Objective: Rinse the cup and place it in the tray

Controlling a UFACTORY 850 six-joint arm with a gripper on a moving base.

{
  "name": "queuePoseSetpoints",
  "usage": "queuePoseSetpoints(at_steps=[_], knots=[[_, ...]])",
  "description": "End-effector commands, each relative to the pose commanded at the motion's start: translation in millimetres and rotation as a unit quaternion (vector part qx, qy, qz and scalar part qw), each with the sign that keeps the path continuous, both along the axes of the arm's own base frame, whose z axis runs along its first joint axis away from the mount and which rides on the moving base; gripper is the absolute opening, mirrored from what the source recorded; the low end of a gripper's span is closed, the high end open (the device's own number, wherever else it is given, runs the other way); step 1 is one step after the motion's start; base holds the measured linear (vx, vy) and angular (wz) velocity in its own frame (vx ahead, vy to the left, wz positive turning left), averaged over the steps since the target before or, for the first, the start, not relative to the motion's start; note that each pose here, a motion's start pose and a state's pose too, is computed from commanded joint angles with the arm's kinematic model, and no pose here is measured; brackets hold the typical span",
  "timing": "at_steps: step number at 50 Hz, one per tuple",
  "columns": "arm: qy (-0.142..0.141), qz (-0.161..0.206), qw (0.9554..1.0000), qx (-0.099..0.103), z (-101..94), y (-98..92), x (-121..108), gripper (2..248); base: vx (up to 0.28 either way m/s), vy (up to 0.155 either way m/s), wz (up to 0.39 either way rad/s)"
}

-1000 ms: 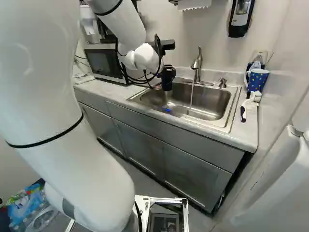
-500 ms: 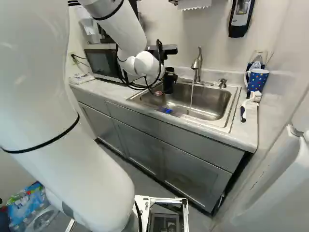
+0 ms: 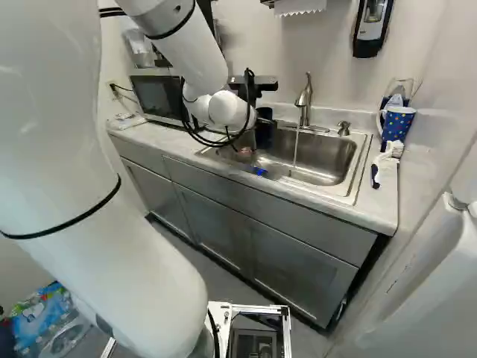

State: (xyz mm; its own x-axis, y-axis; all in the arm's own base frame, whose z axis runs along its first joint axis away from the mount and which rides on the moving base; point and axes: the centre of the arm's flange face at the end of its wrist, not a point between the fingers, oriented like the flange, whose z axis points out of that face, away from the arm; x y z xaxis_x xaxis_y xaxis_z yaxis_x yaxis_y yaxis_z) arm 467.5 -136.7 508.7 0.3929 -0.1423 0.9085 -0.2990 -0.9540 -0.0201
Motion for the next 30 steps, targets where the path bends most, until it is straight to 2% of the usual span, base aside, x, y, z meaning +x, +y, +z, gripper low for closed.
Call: queuePoseSetpoints(at_steps=[18, 30], knots=[[0.0, -0.001, 1.0, 0.0, 0.0, -0.6, 0.1, 126, 0.0, 0.0, 0.0], [0.0, -0.011, 0.9999, 0.0, 0.0, -12.1, 1.2, 126, 0.0, 0.0, 0.0]])
